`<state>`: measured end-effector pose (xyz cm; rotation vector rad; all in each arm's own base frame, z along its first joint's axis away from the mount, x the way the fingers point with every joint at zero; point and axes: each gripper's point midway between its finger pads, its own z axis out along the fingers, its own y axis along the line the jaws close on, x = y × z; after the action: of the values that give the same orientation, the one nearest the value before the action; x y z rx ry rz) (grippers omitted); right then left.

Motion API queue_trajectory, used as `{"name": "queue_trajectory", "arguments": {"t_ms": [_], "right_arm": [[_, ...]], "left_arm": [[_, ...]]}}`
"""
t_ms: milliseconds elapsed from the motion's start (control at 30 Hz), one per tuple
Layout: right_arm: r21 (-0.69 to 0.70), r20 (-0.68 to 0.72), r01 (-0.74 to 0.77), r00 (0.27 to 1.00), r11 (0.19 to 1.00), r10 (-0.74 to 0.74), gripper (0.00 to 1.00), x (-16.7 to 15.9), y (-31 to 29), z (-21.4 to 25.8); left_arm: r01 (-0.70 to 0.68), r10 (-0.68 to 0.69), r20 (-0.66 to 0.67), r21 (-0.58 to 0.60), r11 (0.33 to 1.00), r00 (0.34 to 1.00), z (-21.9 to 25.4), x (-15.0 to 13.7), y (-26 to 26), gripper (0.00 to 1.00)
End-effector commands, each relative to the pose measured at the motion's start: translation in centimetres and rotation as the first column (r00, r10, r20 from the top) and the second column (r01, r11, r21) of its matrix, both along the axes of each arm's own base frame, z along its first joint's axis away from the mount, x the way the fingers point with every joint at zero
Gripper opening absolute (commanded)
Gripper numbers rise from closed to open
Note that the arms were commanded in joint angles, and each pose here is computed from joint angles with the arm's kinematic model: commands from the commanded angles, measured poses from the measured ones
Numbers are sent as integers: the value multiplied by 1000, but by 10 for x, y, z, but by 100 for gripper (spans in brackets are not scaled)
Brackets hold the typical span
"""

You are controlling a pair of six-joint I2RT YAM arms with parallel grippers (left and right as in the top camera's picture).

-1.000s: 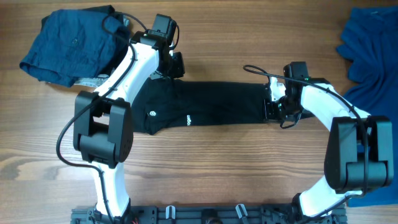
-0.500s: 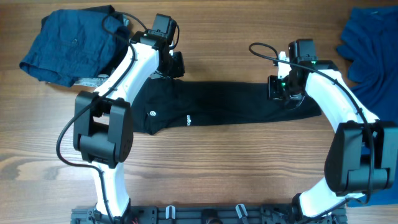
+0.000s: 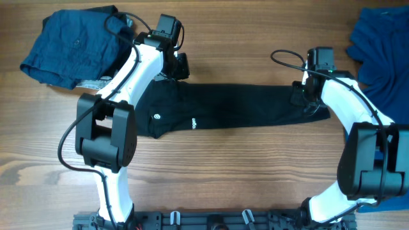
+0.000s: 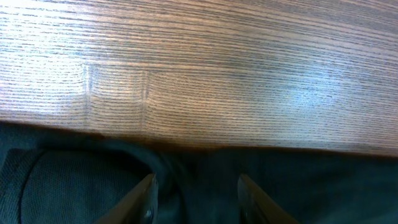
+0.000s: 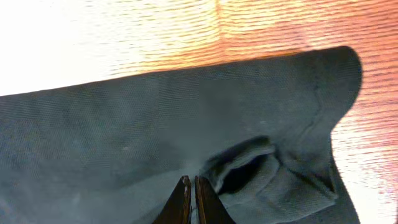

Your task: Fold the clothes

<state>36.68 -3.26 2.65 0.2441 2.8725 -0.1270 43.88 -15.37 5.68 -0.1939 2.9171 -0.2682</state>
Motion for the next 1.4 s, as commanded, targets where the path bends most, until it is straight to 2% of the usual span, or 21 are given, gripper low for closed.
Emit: {"name": "queue_trajectory", "arguments": {"t_ms": [0, 400, 800, 1000, 1200, 1367], "right_arm": [[-21, 29, 29, 999, 999, -29, 4, 3, -5, 4], [41, 62, 64, 996, 997, -66, 4, 12, 3, 1], [44, -5, 93, 996, 995, -93, 4, 4, 3, -21], [-64, -53, 134, 989, 989, -138, 4, -12, -16, -22], [-82, -81, 187, 978, 979, -193, 4, -23, -34, -24], [-108, -148, 266, 949, 958, -280, 4, -46, -57, -26]], "left_arm": [[10, -10, 10, 18, 1000, 1000, -2, 4, 1, 42], [10, -10, 10, 18, 1000, 1000, -2, 4, 0, 42], [10, -10, 12, 17, 1000, 1000, -2, 4, 0, 42], [9, -10, 13, 18, 1000, 1000, -1, 4, 1, 42], [6, -6, 15, 25, 1000, 1000, -2, 5, 2, 42], [-1, 1, 15, 25, 1000, 1000, -2, 6, 6, 42]]}}
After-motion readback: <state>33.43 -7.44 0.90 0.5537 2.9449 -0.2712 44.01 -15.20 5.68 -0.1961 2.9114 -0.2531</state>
